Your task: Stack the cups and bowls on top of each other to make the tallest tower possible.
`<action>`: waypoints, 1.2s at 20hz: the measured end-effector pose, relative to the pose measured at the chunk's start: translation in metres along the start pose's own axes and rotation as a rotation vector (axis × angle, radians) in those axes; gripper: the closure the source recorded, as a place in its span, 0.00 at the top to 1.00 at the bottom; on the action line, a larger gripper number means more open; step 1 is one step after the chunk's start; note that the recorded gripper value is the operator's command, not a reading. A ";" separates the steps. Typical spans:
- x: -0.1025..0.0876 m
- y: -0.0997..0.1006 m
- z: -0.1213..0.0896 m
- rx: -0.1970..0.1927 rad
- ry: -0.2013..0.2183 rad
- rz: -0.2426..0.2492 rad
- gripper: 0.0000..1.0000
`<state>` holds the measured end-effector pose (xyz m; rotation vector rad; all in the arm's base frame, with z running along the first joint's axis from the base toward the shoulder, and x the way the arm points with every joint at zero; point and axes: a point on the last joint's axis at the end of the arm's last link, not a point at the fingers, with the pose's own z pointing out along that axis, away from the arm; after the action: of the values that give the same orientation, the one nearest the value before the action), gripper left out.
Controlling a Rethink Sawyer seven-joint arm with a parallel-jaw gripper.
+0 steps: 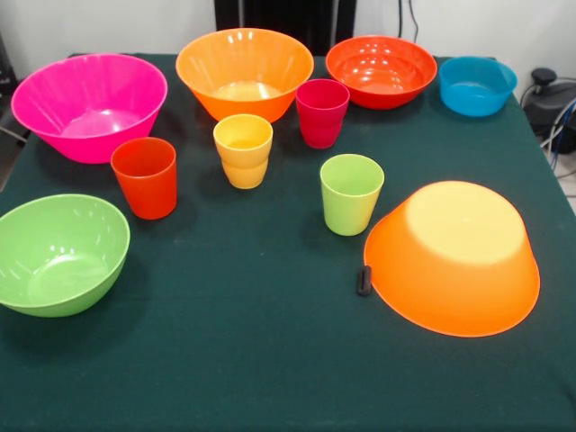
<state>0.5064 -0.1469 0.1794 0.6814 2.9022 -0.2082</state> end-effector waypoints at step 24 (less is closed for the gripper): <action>0.039 0.012 0.064 -0.026 0.085 -0.074 0.00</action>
<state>0.4850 -0.1299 0.1084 0.5927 3.0085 -0.1534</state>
